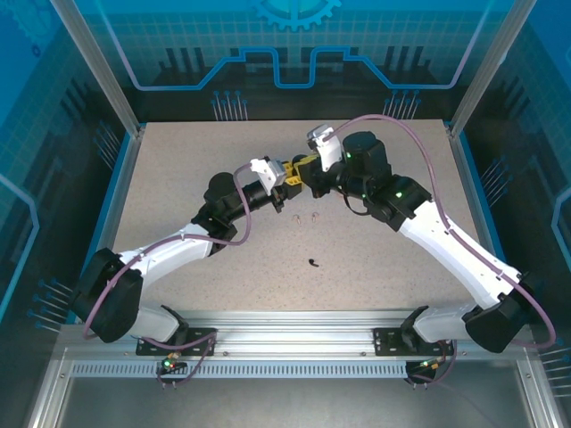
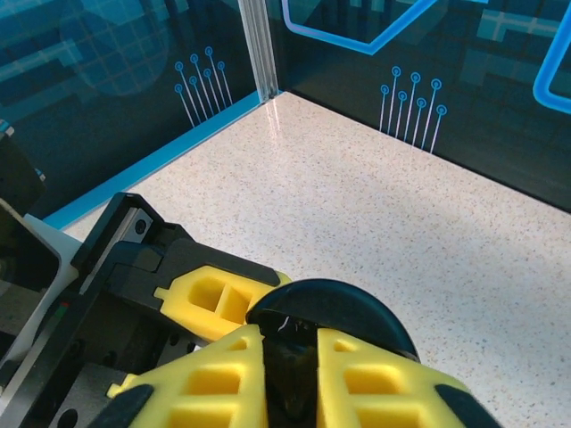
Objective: Insert wireless bluetooth earbuds into charging case
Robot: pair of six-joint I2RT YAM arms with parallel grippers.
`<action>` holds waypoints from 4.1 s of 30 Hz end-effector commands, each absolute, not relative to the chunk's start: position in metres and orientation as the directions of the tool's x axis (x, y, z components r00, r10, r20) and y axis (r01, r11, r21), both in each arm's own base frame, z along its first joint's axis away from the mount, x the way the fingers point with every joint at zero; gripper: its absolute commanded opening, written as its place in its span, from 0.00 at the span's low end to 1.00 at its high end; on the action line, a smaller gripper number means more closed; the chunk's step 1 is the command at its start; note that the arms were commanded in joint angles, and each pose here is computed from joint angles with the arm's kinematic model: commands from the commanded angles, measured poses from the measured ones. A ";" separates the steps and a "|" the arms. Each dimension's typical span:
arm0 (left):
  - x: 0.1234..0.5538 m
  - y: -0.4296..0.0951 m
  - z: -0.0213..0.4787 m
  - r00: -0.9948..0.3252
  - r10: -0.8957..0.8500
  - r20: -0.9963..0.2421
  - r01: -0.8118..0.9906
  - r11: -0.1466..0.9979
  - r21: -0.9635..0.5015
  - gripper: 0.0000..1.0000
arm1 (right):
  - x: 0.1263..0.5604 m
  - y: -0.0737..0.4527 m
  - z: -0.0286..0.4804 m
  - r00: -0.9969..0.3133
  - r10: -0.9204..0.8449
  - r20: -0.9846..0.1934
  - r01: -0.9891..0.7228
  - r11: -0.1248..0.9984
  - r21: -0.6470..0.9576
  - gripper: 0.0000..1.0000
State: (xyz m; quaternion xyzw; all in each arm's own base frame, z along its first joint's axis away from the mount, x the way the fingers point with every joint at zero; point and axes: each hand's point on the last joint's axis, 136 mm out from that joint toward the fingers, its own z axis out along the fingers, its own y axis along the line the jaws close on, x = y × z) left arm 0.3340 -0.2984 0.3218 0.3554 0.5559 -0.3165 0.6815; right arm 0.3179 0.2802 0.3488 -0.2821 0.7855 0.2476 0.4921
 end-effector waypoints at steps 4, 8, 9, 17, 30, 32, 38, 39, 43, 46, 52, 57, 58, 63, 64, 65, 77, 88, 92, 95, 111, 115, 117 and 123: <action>0.328 -0.300 0.350 0.250 -0.087 -0.964 0.822 0.546 0.164 0.00 | 0.315 0.282 0.373 -0.414 -0.133 -0.900 -0.662 0.724 0.197 0.51; 0.330 -0.298 0.346 0.248 -0.086 -0.965 0.813 0.560 0.159 0.00 | 0.314 0.257 0.410 -0.430 0.021 -0.902 -0.610 0.730 0.308 0.64; 0.330 -0.297 0.345 0.247 -0.085 -0.965 0.811 0.564 0.158 0.00 | 0.313 0.248 0.416 -0.439 0.068 -0.896 -0.590 0.730 0.345 0.66; 0.332 -0.290 0.346 0.263 -0.089 -0.961 0.785 0.599 0.159 0.00 | 0.311 0.165 0.356 -0.582 0.260 -0.770 -0.262 0.837 0.481 0.72; 0.333 -0.274 0.356 0.268 -0.108 -0.957 0.738 0.662 0.131 0.00 | 0.269 0.187 0.119 -0.922 -0.031 -0.386 -0.162 0.936 0.312 0.64; 0.332 -0.273 0.356 0.269 -0.109 -0.957 0.734 0.666 0.130 0.00 | 0.261 0.200 0.102 -0.934 -0.086 -0.346 -0.189 0.943 0.274 0.62; 0.332 -0.270 0.358 0.272 -0.111 -0.956 0.726 0.676 0.128 0.00 | 0.249 0.233 0.067 -0.936 -0.227 -0.270 -0.279 0.944 0.174 0.54; 0.331 -0.269 0.359 0.274 -0.110 -0.955 0.725 0.676 0.130 0.00 | 0.248 0.237 0.063 -0.935 -0.247 -0.256 -0.293 0.942 0.160 0.52; 0.328 -0.268 0.361 0.281 -0.104 -0.954 0.724 0.675 0.139 0.00 | 0.245 0.248 0.049 -0.925 -0.317 -0.211 -0.346 0.931 0.117 0.48; 0.327 -0.266 0.361 0.283 -0.101 -0.954 0.722 0.677 0.142 0.00 | 0.243 0.254 0.039 -0.916 -0.357 -0.180 -0.377 0.922 0.091 0.45; 0.326 -0.264 0.359 0.286 -0.096 -0.953 0.717 0.681 0.147 0.00 | 0.241 0.253 0.029 -0.915 -0.373 -0.155 -0.385 0.921 0.059 0.43; 0.326 -0.264 0.358 0.286 -0.093 -0.954 0.716 0.682 0.148 0.00 | 0.238 0.248 0.024 -0.918 -0.371 -0.141 -0.379 0.924 0.039 0.43; 0.326 -0.264 0.359 0.288 -0.093 -0.953 0.716 0.682 0.150 0.00 | 0.238 0.247 0.023 -0.919 -0.369 -0.138 -0.378 0.925 0.037 0.43; 0.327 -0.263 0.358 0.286 -0.091 -0.954 0.714 0.684 0.149 0.00 | 0.236 0.247 0.015 -0.920 -0.371 -0.125 -0.378 0.925 0.037 0.41; 0.327 -0.263 0.357 0.285 -0.091 -0.954 0.716 0.682 0.148 0.00 | 0.236 0.248 0.014 -0.920 -0.371 -0.124 -0.378 0.925 0.037 0.40; 0.326 -0.263 0.357 0.284 -0.092 -0.954 0.716 0.682 0.148 0.00 | 0.236 0.248 0.013 -0.921 -0.370 -0.120 -0.376 0.926 0.039 0.39; 0.325 -0.262 0.359 0.290 -0.089 -0.953 0.714 0.683 0.154 0.00 | 0.234 0.246 0.003 -0.926 -0.364 -0.099 -0.369 0.929 0.032 0.34; 0.326 -0.263 0.357 0.285 -0.087 -0.955 0.715 0.683 0.151 0.00 | 0.225 0.244 0.000 -0.930 -0.358 -0.087 -0.363 0.930 0.050 0.20; 0.327 -0.263 0.357 0.281 -0.088 -0.956 0.716 0.683 0.148 0.00 | 0.225 0.246 0.004 -0.931 -0.351 -0.098 -0.358 0.932 0.062 0.10; 0.327 -0.263 0.357 0.279 -0.090 -0.956 0.718 0.681 0.145 0.00 | 0.228 0.247 0.012 -0.932 -0.341 -0.120 -0.351 0.934 0.071 0.08; 0.321 -0.266 0.358 0.275 -0.092 -0.957 0.740 0.655 0.149 0.00 | 0.294 0.218 0.181 -0.877 0.002 -0.480 -0.208 0.900 0.384 0.07; 0.318 -0.271 0.357 0.271 -0.099 -0.958 0.762 0.629 0.151 0.00 | 0.316 0.199 0.261 -0.785 0.127 -0.607 -0.224 0.854 0.469 0.07; 0.314 -0.273 0.357 0.270 -0.102 -0.958 0.777 0.610 0.154 0.00 | 0.324 0.192 0.304 -0.722 0.177 -0.669 -0.257 0.829 0.496 0.07; 0.308 -0.281 0.358 0.258 -0.114 -0.959 0.814 0.560 0.152 0.00 | 0.332 0.206 0.402 -0.578 0.252 -0.777 -0.420 0.724 0.547 0.07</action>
